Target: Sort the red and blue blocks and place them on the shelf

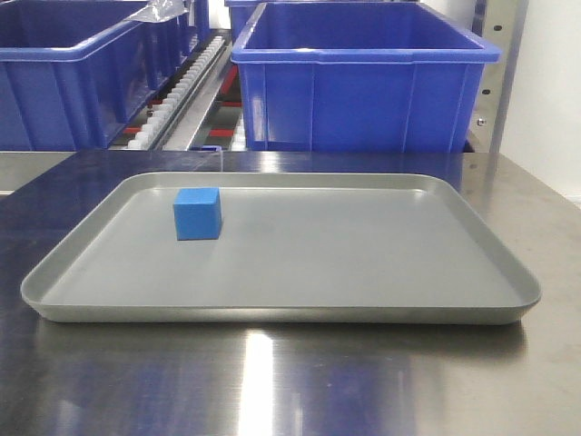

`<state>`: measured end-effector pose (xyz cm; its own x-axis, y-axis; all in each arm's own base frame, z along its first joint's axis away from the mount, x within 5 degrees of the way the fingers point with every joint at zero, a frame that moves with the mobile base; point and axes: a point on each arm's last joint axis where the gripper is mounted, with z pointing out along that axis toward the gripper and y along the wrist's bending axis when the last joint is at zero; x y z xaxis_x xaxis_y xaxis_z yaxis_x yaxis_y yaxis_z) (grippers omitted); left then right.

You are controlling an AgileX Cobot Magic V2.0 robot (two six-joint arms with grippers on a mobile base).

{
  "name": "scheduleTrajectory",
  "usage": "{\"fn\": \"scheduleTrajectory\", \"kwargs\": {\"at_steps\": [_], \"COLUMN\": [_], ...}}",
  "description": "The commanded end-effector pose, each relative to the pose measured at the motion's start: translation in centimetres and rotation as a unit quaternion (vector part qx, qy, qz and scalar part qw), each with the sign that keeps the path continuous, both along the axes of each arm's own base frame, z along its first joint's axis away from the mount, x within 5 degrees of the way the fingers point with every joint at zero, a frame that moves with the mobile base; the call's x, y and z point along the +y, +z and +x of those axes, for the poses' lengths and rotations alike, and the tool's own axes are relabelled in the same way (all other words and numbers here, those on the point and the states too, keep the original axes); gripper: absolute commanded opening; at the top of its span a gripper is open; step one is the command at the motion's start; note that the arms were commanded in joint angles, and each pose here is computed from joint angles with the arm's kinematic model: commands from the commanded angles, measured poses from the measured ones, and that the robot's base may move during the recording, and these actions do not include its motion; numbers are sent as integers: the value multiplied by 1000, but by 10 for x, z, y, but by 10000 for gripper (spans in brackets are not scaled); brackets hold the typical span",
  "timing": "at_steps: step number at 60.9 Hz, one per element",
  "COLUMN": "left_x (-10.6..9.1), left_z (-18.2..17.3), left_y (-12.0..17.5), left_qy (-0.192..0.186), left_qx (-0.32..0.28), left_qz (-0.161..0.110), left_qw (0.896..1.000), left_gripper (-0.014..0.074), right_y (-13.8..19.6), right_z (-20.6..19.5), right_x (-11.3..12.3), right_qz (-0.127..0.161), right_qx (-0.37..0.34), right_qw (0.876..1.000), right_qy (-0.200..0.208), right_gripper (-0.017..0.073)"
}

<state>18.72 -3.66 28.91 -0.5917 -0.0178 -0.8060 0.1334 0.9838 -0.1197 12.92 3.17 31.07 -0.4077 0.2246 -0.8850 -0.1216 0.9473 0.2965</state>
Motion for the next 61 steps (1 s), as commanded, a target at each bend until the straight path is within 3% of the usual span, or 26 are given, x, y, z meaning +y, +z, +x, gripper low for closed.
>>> {"fn": "scheduleTrajectory", "kwargs": {"at_steps": [1, 14, 28, 43, 61], "left_x": [-3, -12, -45, -96, -148], "left_z": [8, 30, 61, 97, 117], "left_y": [12, 13, 23, 21, 13], "left_qy": [0, -10, -61, -120, -171], "left_qx": [-26, 13, 38, 87, 98], "left_qz": [-16, -12, -6, -3, -8], "left_qw": [1000, 1000, 997, 989, 980], "left_gripper": [137, 185, 474, 483, 538], "right_y": [18, 18, 18, 18, 18], "right_z": [2, 2, 2, 2, 2], "right_x": [-1, -1, -1, -1, -1], "right_qz": [13, 13, 13, 13, 13], "right_qx": [-60, -60, -60, -60, -60], "right_qw": [998, 998, 998, 998, 998], "right_qy": [-5, -5, -5, -5, -5], "right_gripper": [63, 63, 63, 63, 63]}}
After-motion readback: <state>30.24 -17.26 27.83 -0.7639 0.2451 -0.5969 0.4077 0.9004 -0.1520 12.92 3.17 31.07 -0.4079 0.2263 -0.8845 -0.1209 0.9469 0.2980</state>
